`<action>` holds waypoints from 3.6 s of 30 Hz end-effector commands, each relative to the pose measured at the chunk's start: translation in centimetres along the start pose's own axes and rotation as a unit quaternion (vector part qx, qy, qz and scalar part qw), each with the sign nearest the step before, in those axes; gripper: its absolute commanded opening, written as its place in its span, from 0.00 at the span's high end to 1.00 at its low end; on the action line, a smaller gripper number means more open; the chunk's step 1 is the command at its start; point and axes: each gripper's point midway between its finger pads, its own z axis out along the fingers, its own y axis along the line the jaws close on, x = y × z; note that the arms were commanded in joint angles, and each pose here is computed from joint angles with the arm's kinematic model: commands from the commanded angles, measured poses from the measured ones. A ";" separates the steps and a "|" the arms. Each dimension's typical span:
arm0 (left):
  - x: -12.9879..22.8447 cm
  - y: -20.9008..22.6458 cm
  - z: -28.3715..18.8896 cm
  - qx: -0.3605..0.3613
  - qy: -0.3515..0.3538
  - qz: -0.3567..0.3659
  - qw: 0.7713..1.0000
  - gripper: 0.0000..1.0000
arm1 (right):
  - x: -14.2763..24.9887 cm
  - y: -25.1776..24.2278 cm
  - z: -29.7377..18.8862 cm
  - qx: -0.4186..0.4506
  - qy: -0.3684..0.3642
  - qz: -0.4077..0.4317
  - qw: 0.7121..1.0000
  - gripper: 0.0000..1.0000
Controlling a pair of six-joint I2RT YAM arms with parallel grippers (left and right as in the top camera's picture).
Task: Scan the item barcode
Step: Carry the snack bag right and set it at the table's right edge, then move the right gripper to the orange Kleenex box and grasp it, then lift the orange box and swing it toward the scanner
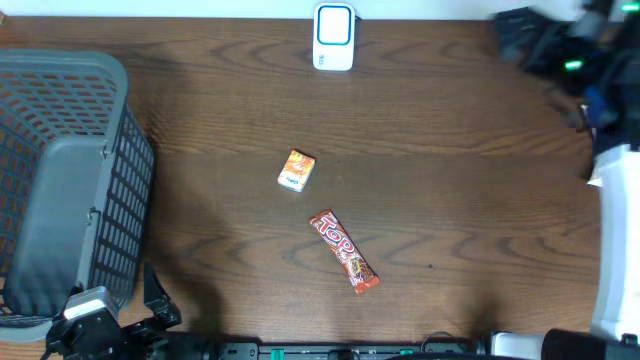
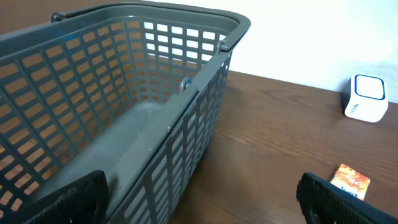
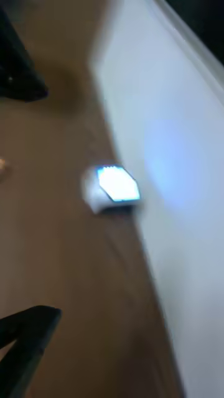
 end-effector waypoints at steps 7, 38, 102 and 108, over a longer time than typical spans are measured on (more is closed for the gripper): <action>4.4 0.6 1.3 -0.028 0.075 -0.004 0.997 0.02 | 17.0 8.6 9.7 -0.011 0.218 -0.065 0.974 0.07; 4.4 0.6 1.3 -0.028 0.075 -0.004 0.997 0.02 | 38.5 4.0 23.7 0.104 0.405 0.059 0.906 0.54; 4.4 0.6 1.3 -0.029 0.075 -0.004 0.997 0.02 | 32.4 11.8 5.0 -0.524 0.429 -0.016 0.735 0.99; 4.4 0.6 1.3 -0.028 0.075 -0.004 0.997 0.02 | 32.0 11.1 5.2 -0.523 0.421 -0.022 0.741 0.99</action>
